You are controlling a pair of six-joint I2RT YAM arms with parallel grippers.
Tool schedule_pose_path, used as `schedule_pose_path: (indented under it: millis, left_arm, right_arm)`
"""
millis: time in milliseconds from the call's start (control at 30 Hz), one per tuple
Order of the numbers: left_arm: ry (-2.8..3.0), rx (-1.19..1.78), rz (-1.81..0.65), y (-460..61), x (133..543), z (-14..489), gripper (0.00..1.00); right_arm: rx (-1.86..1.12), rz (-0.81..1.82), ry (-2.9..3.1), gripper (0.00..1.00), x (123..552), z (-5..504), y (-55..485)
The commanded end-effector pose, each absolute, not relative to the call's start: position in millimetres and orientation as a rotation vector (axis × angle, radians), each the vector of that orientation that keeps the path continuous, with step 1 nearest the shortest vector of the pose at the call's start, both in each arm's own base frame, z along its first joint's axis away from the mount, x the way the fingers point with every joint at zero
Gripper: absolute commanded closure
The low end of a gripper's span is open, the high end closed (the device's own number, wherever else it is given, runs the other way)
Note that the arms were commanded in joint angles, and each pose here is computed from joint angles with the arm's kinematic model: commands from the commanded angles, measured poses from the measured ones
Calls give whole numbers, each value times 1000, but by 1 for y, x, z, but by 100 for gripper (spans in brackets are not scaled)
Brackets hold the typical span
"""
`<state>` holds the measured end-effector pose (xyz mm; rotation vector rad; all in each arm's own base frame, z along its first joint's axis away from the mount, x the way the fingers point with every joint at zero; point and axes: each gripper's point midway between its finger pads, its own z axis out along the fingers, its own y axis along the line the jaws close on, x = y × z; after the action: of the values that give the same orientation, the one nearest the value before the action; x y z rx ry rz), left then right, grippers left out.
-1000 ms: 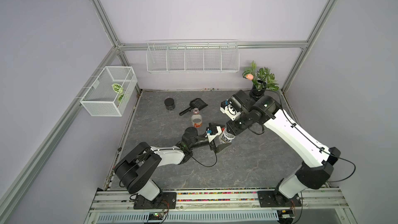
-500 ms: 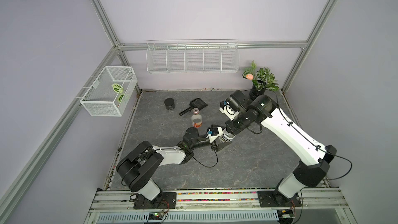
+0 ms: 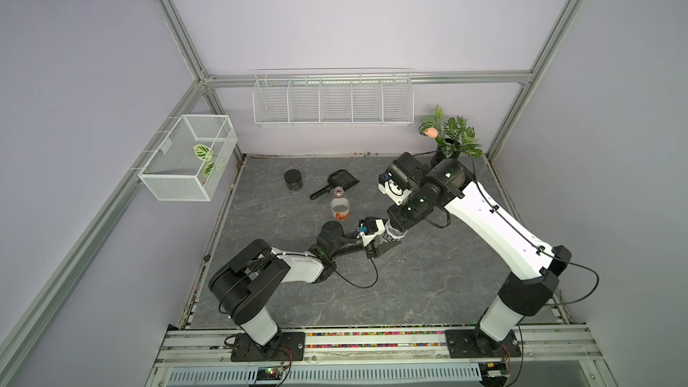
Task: Screw on the bottle caps
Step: Pick up the plastic bottle at the center of the board, then screw the bottle cap onto the plastic bottle.
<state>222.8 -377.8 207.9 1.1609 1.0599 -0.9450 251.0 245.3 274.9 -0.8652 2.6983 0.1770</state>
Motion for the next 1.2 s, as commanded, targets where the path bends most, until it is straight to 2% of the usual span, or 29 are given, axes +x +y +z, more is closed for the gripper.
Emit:
schedule_pose_path:
  millis: [0, 67, 233, 500, 700, 867, 1167]
  left_arm:
    - [1063, 1132, -955, -378, 224, 203, 38]
    - [1071, 1120, -958, -377, 225, 199, 38]
    - [1103, 1101, -959, -375, 228, 191, 38]
    - [1121, 1075, -987, -375, 228, 186, 39]
    - [1122, 1069, -1003, -377, 228, 186, 39]
    - [1118, 1069, -1036, -378, 226, 187, 39]
    - [1115, 1078, -1070, -382, 224, 186, 40]
  right_arm:
    - [-810, 175, 2656, 42, 254, 295, 244]
    - [-777, 180, 2612, 35, 261, 308, 239]
    - [-535, 168, 2610, 31, 293, 308, 196]
    - [-211, -50, 2787, 29, 337, 198, 124]
    - [-148, -138, 2900, 30, 365, 131, 123]
    - [18, -66, 2904, 32, 398, 85, 124]
    - [81, -80, 2997, 41, 421, 37, 120]
